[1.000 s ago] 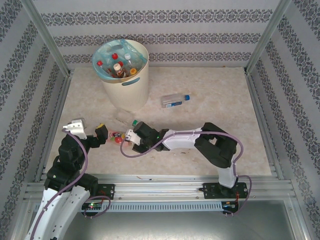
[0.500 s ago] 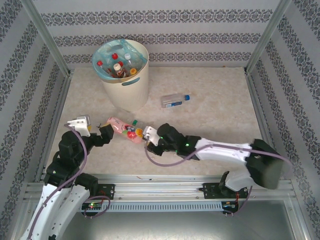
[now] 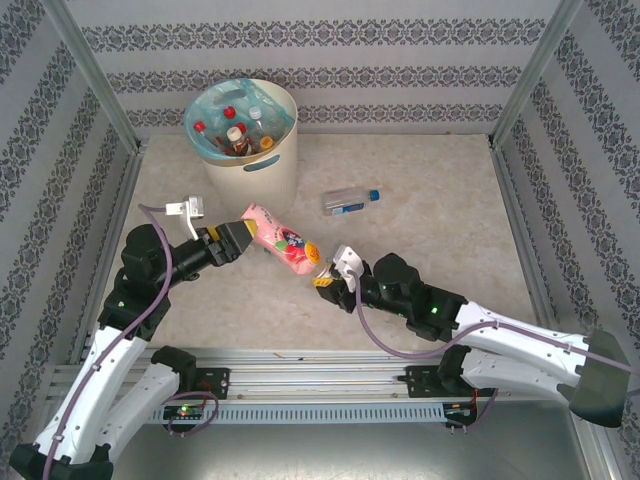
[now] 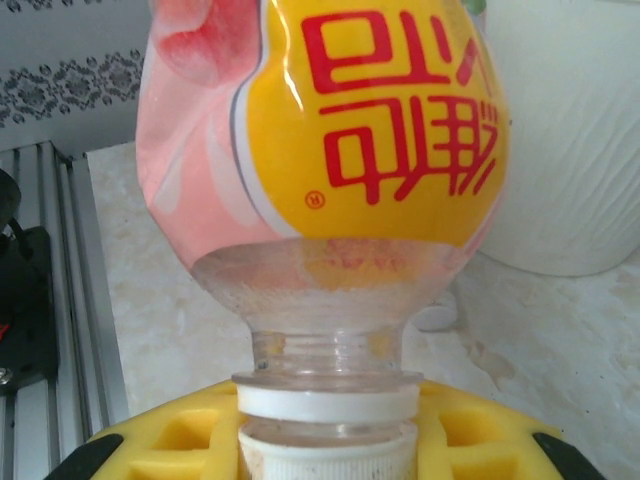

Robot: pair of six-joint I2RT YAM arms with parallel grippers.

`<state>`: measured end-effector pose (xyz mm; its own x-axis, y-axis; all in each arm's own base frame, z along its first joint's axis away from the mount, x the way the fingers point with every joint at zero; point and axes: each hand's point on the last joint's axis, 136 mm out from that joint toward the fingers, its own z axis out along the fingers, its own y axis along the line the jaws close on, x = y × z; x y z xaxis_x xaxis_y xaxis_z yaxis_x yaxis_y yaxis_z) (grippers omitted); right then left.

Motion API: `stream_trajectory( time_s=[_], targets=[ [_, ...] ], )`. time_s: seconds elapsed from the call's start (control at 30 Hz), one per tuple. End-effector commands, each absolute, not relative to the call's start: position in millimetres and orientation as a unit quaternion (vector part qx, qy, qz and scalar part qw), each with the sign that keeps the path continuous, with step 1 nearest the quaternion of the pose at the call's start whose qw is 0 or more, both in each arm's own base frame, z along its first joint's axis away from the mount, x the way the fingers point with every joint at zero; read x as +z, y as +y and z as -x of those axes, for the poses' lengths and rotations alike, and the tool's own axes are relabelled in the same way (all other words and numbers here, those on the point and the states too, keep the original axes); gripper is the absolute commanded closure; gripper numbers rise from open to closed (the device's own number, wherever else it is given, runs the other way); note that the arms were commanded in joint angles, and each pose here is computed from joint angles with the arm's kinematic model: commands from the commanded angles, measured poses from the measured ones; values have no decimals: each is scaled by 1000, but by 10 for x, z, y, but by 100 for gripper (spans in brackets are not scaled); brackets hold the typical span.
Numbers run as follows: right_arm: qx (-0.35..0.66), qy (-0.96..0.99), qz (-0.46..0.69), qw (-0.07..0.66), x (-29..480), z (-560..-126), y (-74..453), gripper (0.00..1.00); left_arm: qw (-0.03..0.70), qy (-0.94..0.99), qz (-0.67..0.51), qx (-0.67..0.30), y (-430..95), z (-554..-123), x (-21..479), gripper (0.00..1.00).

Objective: Put the plastic bottles in the bin

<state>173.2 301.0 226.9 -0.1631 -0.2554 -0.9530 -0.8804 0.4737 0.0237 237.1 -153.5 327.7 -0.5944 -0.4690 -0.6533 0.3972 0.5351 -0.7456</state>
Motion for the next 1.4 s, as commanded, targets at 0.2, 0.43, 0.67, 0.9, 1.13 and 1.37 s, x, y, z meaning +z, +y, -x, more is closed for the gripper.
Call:
stream_trajectory(
  time_s=[0.2,0.43,0.67,0.9,1.13,1.37],
  targets=[
    [358,677,415,491,2341,-1637,3204,86,439,738,21,-512,-1599,-2343,3412,22],
    [362,674,421,488,2336,-1644,3304,85,462,743,31,-483,-1489,-2324,3377,45],
    [359,680,415,486,2367,-1685,3343,58,490,741,44,-458,-1374,-2333,3398,59],
    [312,709,371,512,2380,-1891,3195,12,557,725,64,-400,-1127,-2388,3656,62],
    [250,745,321,529,2317,-2082,2944,10,657,705,33,-264,-826,-2559,4505,61],
    [237,746,308,541,2367,-2119,2849,8,714,688,-7,-131,-718,-3143,5204,62]
  ],
)
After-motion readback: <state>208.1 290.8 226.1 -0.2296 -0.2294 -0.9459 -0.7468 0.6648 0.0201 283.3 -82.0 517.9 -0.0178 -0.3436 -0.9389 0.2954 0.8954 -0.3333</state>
